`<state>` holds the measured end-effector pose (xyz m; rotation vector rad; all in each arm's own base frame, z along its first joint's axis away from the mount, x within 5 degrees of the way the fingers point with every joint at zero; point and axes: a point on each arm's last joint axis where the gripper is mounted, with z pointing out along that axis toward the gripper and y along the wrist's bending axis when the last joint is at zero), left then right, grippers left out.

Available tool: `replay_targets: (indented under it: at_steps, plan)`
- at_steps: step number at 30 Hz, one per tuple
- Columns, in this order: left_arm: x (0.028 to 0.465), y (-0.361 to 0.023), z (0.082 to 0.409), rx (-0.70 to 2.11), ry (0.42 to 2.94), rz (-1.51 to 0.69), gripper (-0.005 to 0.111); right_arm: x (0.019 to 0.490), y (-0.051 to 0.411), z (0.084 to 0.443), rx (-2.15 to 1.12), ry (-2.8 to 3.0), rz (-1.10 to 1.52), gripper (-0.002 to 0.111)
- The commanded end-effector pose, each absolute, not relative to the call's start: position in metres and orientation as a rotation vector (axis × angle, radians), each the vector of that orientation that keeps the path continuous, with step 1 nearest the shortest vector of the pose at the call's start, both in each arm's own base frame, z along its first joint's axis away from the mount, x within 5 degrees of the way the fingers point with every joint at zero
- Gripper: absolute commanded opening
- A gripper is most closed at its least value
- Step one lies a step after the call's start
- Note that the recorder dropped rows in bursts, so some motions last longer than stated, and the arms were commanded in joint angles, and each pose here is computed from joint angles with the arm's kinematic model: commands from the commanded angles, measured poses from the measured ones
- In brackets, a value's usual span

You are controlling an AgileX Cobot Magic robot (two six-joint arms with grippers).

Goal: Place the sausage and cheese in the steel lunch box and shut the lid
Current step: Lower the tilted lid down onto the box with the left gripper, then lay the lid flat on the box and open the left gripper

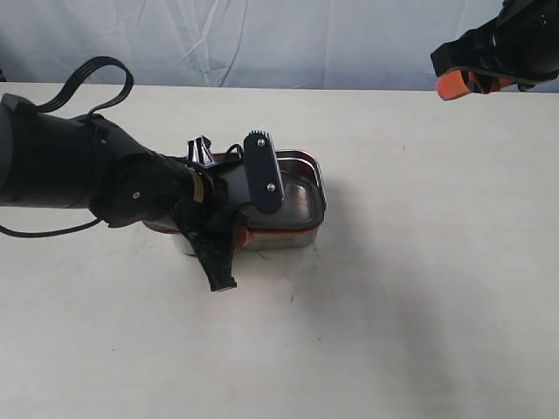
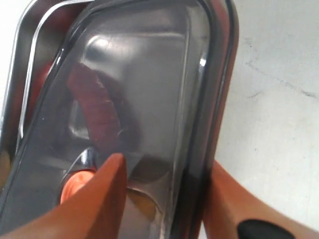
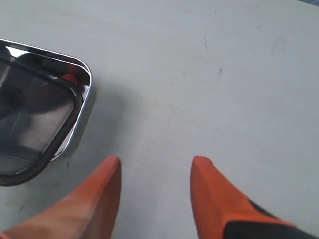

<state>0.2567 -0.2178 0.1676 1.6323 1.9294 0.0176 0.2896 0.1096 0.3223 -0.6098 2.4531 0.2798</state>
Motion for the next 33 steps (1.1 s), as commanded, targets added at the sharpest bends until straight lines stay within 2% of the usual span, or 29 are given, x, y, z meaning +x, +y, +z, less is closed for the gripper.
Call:
replay_targets:
  at_steps: [1,3,9,23,33]
  plan:
    - [0.250,-0.211,0.152,1.589,2.110,-0.033,0.040,0.288,0.109,0.325,-0.608,2.445,0.278,0.043]
    - [0.249,-0.211,0.152,1.594,2.115,-0.033,0.043,0.288,0.109,0.325,-0.608,2.445,0.278,0.043]
    - [0.251,-0.212,0.153,1.566,2.102,-0.043,0.059,0.288,0.110,0.325,-0.599,2.448,0.300,0.043]
    - [0.252,-0.214,0.155,1.549,2.079,-0.045,0.059,0.287,0.110,0.324,-0.605,2.461,0.301,0.043]
    - [0.253,-0.214,0.175,1.533,2.007,-0.031,0.059,0.287,0.110,0.324,-0.605,2.461,0.301,0.043]
